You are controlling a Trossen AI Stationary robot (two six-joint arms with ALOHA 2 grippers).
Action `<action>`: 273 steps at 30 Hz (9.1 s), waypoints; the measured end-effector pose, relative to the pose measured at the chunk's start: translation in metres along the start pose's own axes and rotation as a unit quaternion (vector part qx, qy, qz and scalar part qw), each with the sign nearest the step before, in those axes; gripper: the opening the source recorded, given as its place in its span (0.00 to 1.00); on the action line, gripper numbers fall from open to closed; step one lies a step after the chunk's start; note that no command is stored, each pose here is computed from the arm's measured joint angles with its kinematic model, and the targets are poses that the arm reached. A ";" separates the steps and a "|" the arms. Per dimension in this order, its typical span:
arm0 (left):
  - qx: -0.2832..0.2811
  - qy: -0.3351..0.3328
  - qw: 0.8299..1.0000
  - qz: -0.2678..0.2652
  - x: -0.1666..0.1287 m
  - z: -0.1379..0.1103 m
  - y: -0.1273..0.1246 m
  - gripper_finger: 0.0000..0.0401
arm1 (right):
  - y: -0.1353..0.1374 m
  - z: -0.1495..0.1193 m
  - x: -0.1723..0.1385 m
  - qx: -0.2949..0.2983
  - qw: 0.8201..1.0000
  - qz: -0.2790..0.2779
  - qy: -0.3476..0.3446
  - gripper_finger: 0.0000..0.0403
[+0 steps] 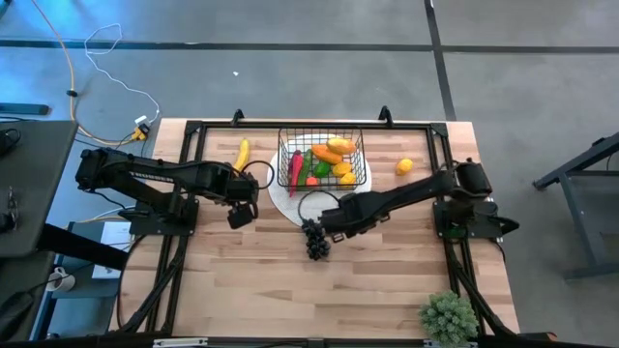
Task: Build produce basket
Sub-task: Put the orange into the wire basket, then put the yellow banana into the wire basket
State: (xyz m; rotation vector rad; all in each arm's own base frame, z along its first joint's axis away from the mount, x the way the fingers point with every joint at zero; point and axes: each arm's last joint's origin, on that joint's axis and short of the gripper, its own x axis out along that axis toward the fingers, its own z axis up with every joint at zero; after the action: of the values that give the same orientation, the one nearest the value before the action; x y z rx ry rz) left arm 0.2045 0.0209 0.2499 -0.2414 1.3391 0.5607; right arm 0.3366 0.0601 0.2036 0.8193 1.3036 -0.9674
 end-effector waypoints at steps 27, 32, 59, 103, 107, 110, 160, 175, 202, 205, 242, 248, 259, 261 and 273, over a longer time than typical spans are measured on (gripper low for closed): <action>-0.145 0.008 0.989 0.022 0.007 0.010 0.028 0.67 | -0.017 0.163 -0.086 -0.296 0.920 0.198 -0.166 0.28; -0.196 0.020 0.980 0.006 0.008 0.011 0.035 0.67 | -0.020 0.188 -0.057 -0.324 0.915 0.203 -0.129 0.28; -0.251 0.061 0.964 -0.063 0.010 0.013 0.042 0.67 | -0.026 0.220 0.013 -0.442 0.868 0.221 -0.043 0.44; -0.292 0.050 0.953 0.065 0.062 -0.004 0.104 0.67 | -0.046 0.229 0.001 -0.396 0.892 0.216 -0.036 0.46; -0.293 0.047 0.953 0.064 0.078 -0.011 0.109 0.67 | -0.050 0.231 -0.010 -0.381 0.896 0.221 -0.056 0.46; -0.291 0.036 0.954 0.065 0.086 -0.014 0.113 0.67 | -0.053 0.233 -0.015 -0.366 0.901 0.225 -0.065 0.46; 0.019 -0.008 0.991 0.133 0.045 0.010 0.065 0.26 | -0.056 0.254 -0.097 -0.328 0.891 0.266 -0.169 0.46; 0.220 -0.077 0.943 0.236 -0.018 0.016 0.015 0.26 | -0.063 0.250 -0.139 -0.294 0.895 0.284 -0.178 0.46; 0.522 -0.114 0.716 0.450 -0.061 -0.011 -0.038 0.25 | -0.034 0.218 -0.159 -0.206 0.861 0.464 -0.016 0.46; 0.533 -0.119 0.693 0.471 -0.064 -0.015 -0.043 0.26 | -0.029 0.217 -0.164 -0.197 0.846 0.496 -0.008 0.46; 0.509 -0.219 0.615 0.562 -0.086 -0.040 -0.077 0.26 | 0.043 0.181 -0.178 -0.144 0.785 0.601 0.054 0.53; 0.527 -0.201 0.598 0.569 -0.086 -0.040 -0.077 0.26 | 0.056 0.176 -0.167 -0.146 0.784 0.598 0.083 0.53; 0.529 -0.202 0.600 0.565 -0.085 -0.040 -0.077 0.26 | 0.072 0.177 -0.153 -0.145 0.765 0.613 0.134 0.52; 0.528 -0.202 0.600 0.567 -0.085 -0.040 -0.077 0.26 | 0.073 0.178 -0.152 -0.148 0.763 0.615 0.135 0.50; 0.525 -0.210 0.610 0.555 -0.084 -0.040 -0.077 0.29 | 0.079 0.174 -0.147 -0.143 0.765 0.609 0.157 0.29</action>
State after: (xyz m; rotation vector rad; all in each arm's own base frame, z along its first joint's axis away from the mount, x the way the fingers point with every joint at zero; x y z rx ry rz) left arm 0.1996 -0.0839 0.3103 1.7313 0.9978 0.6538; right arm 0.4766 -0.0503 0.3650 1.3306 0.8338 0.4236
